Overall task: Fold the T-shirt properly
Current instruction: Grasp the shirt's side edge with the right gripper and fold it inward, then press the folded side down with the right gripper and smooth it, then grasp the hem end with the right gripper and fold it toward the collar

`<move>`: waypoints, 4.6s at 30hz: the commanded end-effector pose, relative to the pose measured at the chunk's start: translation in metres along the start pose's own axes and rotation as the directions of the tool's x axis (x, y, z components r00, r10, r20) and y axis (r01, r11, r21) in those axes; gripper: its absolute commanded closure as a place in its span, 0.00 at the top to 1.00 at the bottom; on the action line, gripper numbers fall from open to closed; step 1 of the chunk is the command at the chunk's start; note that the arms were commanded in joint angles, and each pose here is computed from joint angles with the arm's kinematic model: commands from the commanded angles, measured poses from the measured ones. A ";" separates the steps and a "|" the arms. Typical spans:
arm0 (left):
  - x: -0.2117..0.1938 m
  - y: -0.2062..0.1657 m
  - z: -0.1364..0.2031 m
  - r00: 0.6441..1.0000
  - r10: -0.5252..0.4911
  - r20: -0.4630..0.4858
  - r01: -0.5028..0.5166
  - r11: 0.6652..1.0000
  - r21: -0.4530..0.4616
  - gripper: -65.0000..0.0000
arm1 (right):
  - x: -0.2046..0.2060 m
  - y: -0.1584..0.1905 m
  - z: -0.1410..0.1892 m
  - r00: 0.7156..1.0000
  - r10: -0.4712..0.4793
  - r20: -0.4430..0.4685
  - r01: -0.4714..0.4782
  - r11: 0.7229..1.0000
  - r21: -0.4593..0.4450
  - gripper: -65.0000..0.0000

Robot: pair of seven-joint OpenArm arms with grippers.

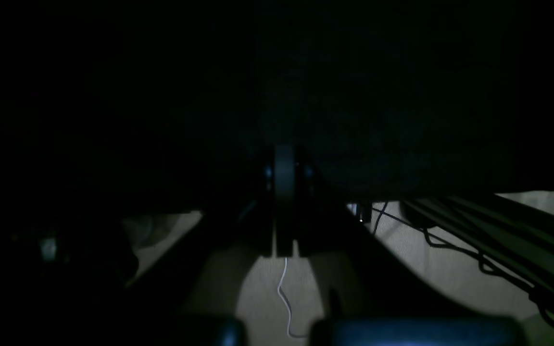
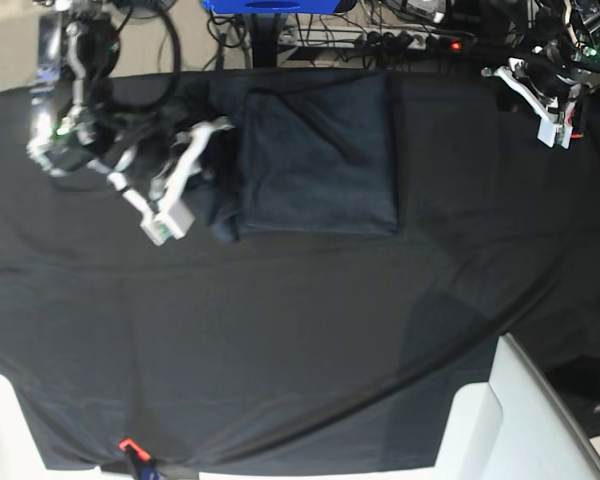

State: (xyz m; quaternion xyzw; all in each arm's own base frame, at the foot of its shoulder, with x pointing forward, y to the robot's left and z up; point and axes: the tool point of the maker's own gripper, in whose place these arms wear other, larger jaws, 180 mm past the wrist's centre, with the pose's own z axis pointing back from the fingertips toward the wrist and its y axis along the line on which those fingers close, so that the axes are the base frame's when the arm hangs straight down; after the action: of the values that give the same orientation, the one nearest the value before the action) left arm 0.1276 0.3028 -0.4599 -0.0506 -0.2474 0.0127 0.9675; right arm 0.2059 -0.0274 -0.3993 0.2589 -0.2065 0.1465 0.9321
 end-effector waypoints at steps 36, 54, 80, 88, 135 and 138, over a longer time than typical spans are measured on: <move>0.013 0.013 0.008 0.999 -0.038 0.028 0.037 0.999 0.022 0.00 | 0.032 0.084 -0.081 0.977 -0.204 -0.061 0.199 0.978 -0.067 0.00; 0.013 0.013 0.008 0.999 -0.038 0.028 0.037 0.999 0.022 0.00 | 0.055 0.075 -0.091 0.985 -0.162 0.058 0.167 0.981 -0.095 0.00; 0.016 0.013 0.007 0.999 -0.037 0.034 0.037 0.999 0.022 0.00 | 0.048 0.089 -0.094 0.996 -0.075 0.042 0.078 0.992 -0.098 0.00; 0.017 0.013 0.007 0.999 -0.038 0.036 0.037 0.999 0.022 0.00 | 0.046 0.095 -0.095 0.999 -0.050 0.021 0.052 0.995 -0.090 0.00; 0.039 0.040 0.014 0.995 -0.085 0.045 0.082 0.994 0.066 0.00 | 0.058 0.060 -0.029 0.991 0.032 0.128 -0.019 0.995 -0.100 0.01; 0.040 0.040 0.014 0.995 -0.087 0.045 0.084 0.994 0.067 0.00 | 0.048 0.023 -0.024 0.992 -0.032 0.122 0.052 0.984 -0.170 0.00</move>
State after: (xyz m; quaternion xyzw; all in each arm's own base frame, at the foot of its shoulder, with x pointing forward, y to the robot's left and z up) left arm 0.1489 0.3391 -0.4427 -0.0164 -0.2583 -0.0103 0.9659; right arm 0.2401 0.0086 -0.3949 0.1805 -0.2545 0.0910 0.9457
